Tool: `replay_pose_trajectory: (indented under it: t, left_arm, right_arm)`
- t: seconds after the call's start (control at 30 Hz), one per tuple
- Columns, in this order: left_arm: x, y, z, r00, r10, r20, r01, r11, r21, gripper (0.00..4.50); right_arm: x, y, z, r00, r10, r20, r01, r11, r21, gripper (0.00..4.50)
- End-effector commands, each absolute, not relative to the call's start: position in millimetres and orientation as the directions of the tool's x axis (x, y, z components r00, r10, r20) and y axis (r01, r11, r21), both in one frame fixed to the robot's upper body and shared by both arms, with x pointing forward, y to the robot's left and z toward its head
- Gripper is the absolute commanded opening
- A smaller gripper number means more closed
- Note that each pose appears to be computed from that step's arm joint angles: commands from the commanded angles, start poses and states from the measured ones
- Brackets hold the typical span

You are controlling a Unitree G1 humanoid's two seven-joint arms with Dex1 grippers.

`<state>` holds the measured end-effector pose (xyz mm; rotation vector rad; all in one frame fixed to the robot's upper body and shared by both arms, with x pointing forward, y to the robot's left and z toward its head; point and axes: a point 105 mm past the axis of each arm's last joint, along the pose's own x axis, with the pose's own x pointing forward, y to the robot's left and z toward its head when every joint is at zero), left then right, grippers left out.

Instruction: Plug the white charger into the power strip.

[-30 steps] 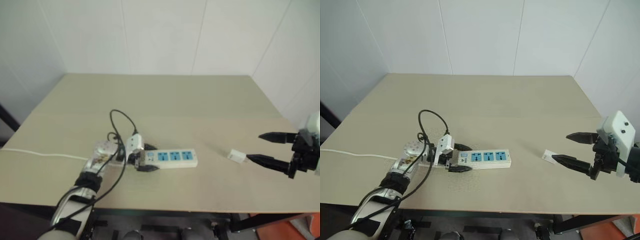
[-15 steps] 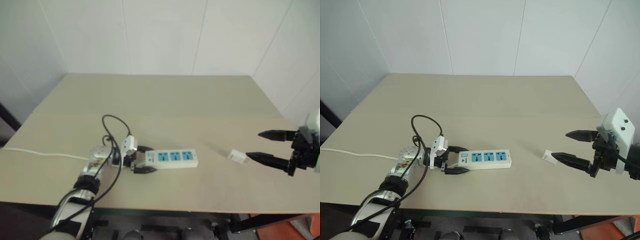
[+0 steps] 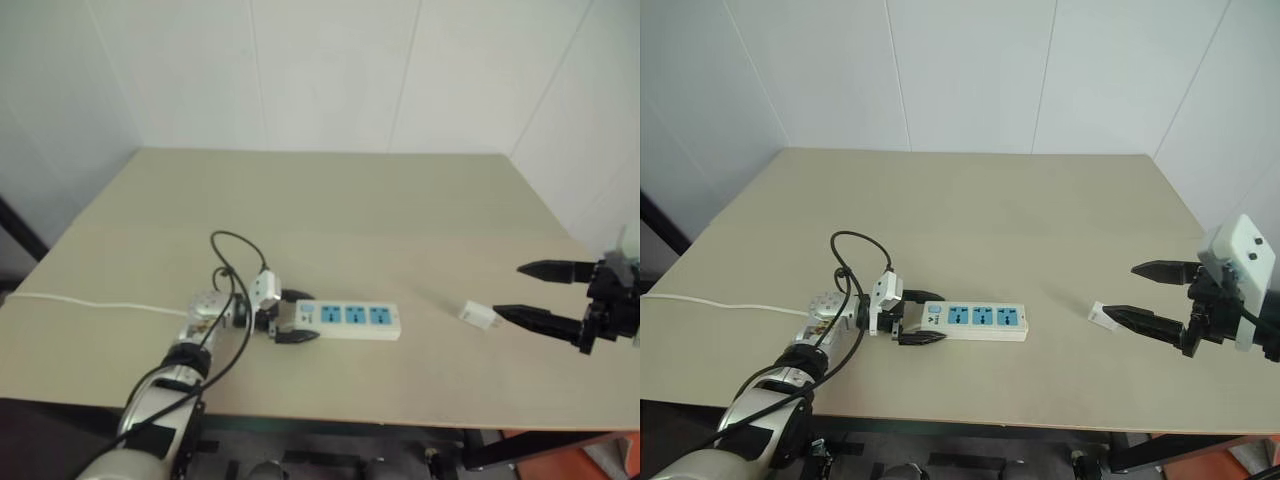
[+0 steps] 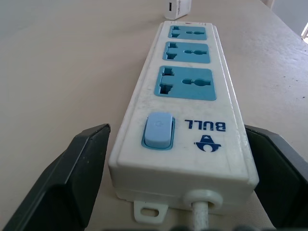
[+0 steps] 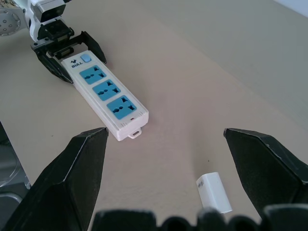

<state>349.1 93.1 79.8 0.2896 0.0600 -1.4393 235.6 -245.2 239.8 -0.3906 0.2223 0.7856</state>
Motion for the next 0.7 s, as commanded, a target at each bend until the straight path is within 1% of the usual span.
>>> replay_pose_trajectory:
  t: [0.03, 0.13, 0.17, 0.33, 0.47, 0.6, 0.7]
  left_arm:
    - [338.8, 86.5, 65.6, 0.071, -0.965, -0.251, 0.992, 0.041, 0.122, 4.09]
    - [337.1, 87.7, 64.1, 0.067, -0.966, -0.250, 0.993, 0.040, 0.111, 3.35]
    - [336.8, 87.5, 64.7, 0.066, -0.967, -0.246, 0.993, 0.040, 0.111, 3.28]
    - [335.4, 83.2, 72.6, 0.038, -0.968, -0.249, 0.992, 0.007, 0.125, 3.28]
    - [334.8, 76.1, 81.7, 0.024, -0.971, -0.237, 0.988, -0.014, 0.156, 3.28]
    - [332.3, 70.3, 83.8, 0.018, -0.974, -0.226, 0.988, -0.018, 0.156, 3.28]
    - [329.2, 66.9, 79.3, 0.024, -0.973, -0.230, 0.988, -0.013, 0.157, 3.28]
  right_arm:
    - [233.0, -242.1, 253.0, 0.697, 0.645, -0.312, -0.717, 0.629, -0.300, 4.50]
    - [234.2, -241.7, 252.4, 0.697, 0.646, -0.312, -0.718, 0.629, -0.299, 4.50]
    - [235.0, -241.7, 251.8, 0.696, 0.646, -0.314, -0.718, 0.629, -0.298, 4.50]
    - [241.7, -247.4, 252.5, 0.678, 0.654, -0.336, -0.735, 0.617, -0.283, 4.50]
    - [261.1, -254.2, 251.9, 0.688, 0.638, -0.346, -0.724, 0.637, -0.265, 4.50]
    - [281.7, -253.3, 249.4, 0.705, 0.612, -0.359, -0.705, 0.663, -0.252, 4.50]
    - [297.8, -249.7, 245.7, 0.712, 0.560, -0.423, -0.684, 0.689, -0.239, 4.50]
